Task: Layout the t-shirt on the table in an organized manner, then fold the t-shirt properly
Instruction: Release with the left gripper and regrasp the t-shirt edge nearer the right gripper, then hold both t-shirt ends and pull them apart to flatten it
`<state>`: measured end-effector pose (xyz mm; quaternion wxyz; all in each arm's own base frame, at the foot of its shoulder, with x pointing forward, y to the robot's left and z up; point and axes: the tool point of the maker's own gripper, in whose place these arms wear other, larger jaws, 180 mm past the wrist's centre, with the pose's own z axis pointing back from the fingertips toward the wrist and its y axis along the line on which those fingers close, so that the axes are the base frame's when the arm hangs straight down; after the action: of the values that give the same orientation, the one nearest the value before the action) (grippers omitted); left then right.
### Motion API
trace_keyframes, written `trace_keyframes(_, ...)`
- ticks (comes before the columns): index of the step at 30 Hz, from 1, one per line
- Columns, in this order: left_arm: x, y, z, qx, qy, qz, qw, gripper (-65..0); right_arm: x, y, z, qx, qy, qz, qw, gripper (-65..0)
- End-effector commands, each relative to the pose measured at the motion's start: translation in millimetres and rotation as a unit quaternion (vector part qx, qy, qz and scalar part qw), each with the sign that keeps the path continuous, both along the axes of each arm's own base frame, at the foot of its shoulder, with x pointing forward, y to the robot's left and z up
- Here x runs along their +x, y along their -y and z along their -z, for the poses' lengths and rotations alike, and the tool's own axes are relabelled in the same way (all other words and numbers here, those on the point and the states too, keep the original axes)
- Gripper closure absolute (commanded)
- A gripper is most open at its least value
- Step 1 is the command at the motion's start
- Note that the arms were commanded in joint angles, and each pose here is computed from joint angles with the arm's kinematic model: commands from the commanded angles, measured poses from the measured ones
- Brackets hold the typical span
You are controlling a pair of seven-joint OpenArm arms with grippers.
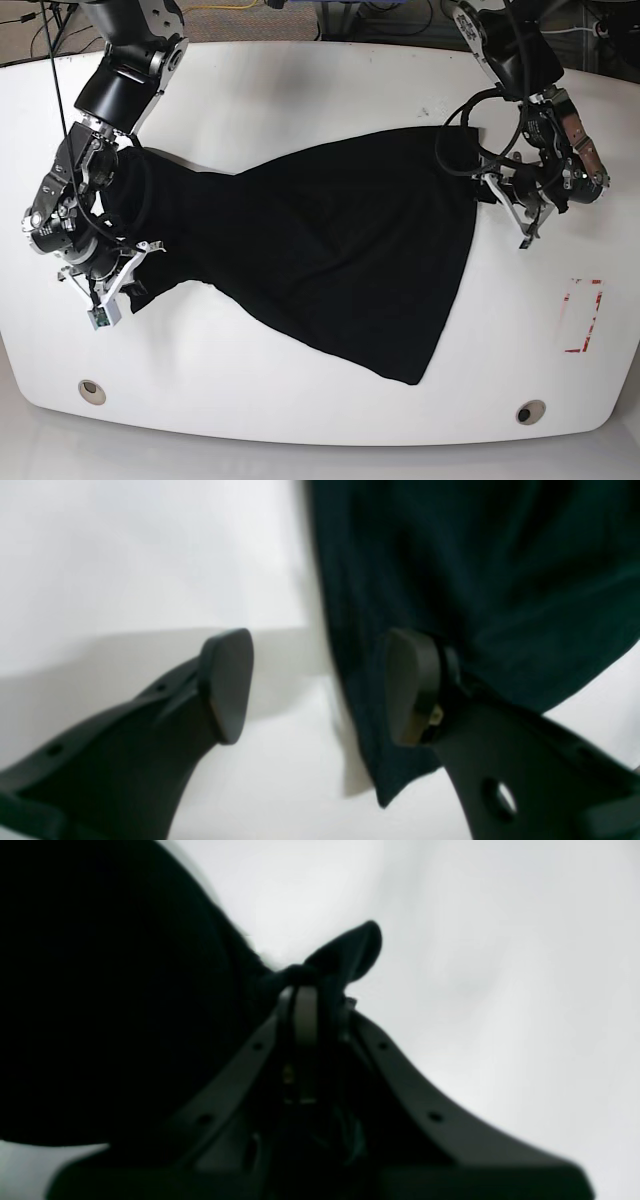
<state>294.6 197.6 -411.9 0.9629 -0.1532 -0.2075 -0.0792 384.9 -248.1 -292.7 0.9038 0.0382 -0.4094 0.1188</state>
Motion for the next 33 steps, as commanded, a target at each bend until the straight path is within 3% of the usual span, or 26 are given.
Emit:
trace_keyframes(1,-6.2,-0.2,5.0,0.005,-0.016,0.004,1.0,-39.2,8.0,6.9,-18.6,-0.008,0.028,0.004,0.9996,-2.2)
trace_keyframes(16,-44.7,61.2,34.6,-0.015,-0.067,0.085,0.994,-39.2,6.8,2.8,-14.9,-0.003,0.025,0.003,0.9997,-2.2)
trace_keyframes(24,-50.1,76.2,37.8,-0.022,-0.073,0.101,0.992,-38.9,6.7,-0.2,-13.3,0.001,0.024,0.002,0.9997,-2.2)
trace_keyframes(26,-49.4,76.2,37.4,-0.022,-0.072,0.101,0.992,-35.7,6.7,-0.2,-13.3,0.001,0.024,0.002,0.9997,-2.2)
trace_keyframes(31,-44.7,77.1,35.7,-0.025,-0.06,0.097,0.993,-8.1,3.7,-0.8,-9.0,0.002,0.019,0.001,0.9998,-2.2)
trace_keyframes(33,-41.6,77.5,34.8,-0.027,-0.052,0.094,0.994,-1.5,3.2,-0.8,-8.4,0.002,0.018,0.001,0.9998,-2.2)
